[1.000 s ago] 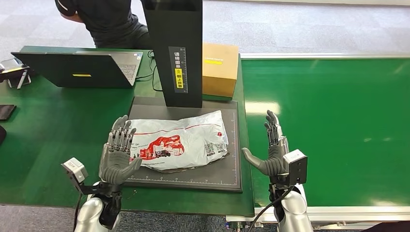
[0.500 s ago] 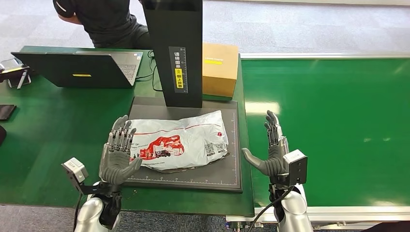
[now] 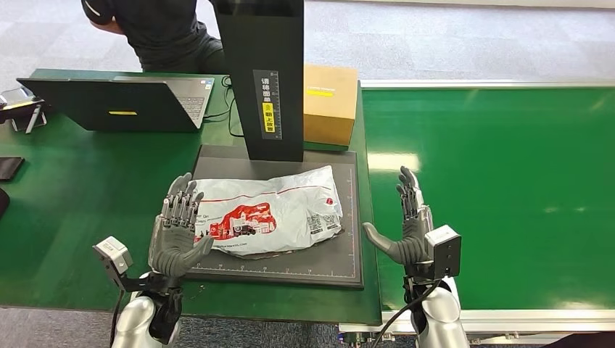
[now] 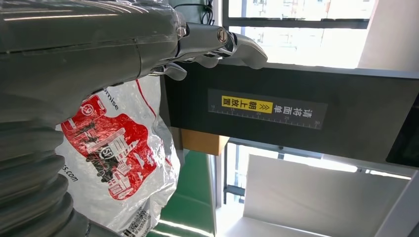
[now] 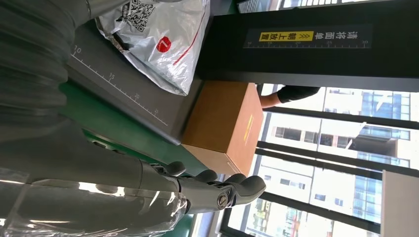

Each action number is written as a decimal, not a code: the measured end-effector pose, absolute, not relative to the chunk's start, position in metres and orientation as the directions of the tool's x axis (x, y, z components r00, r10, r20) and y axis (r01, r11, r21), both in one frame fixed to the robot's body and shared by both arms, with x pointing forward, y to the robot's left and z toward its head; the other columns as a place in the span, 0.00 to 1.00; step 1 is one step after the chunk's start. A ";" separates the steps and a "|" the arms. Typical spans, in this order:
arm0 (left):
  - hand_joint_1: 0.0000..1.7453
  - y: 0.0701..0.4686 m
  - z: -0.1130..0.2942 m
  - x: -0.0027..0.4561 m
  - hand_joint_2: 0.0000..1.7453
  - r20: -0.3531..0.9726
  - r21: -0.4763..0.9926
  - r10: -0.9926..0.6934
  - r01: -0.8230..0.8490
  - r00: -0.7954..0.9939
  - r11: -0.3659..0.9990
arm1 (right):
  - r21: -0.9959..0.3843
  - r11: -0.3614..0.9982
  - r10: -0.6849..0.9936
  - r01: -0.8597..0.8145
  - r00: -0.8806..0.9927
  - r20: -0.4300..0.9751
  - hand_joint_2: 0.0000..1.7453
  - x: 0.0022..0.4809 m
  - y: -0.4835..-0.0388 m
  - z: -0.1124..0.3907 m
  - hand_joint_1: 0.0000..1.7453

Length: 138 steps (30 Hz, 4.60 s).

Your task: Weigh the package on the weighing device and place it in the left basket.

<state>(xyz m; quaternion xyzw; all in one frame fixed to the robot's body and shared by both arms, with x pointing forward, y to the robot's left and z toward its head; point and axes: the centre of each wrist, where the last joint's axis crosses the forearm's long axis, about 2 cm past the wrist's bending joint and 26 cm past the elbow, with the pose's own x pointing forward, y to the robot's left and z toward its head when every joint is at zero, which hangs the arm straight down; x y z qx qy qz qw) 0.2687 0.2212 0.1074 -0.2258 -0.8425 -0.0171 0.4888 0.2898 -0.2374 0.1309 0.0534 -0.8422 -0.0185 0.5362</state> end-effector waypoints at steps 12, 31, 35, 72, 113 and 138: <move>0.00 0.221 0.106 0.270 1.00 0.891 -0.018 0.134 0.260 -0.435 0.965 | 0.090 0.994 -0.108 -0.065 -0.412 0.905 1.00 0.287 -0.238 0.128 0.00; 0.01 0.187 0.114 0.276 1.00 0.562 0.802 -0.776 -0.040 -0.286 0.596 | 0.081 0.996 -0.090 -0.038 -0.413 0.906 1.00 0.286 -0.241 0.127 0.00; 0.77 0.186 0.110 0.278 1.00 0.576 0.799 -0.771 -0.014 -0.272 0.602 | 0.077 0.996 -0.086 -0.038 -0.413 0.907 1.00 0.286 -0.241 0.127 0.00; 1.00 0.190 0.102 0.277 1.00 0.635 0.753 -0.714 0.027 -0.297 0.658 | 0.083 0.996 -0.090 -0.035 -0.403 0.911 1.00 0.285 -0.238 0.124 0.00; 0.00 0.405 0.114 0.304 0.00 0.493 0.692 -0.841 -0.687 0.223 0.224 | 0.145 0.989 -0.120 0.039 -0.376 0.919 1.00 0.271 -0.236 0.110 0.00; 0.00 0.377 0.126 0.307 0.00 0.651 0.493 -0.758 -0.732 -0.050 0.471 | 0.142 0.989 -0.116 0.043 -0.369 0.922 1.00 0.269 -0.236 0.108 0.00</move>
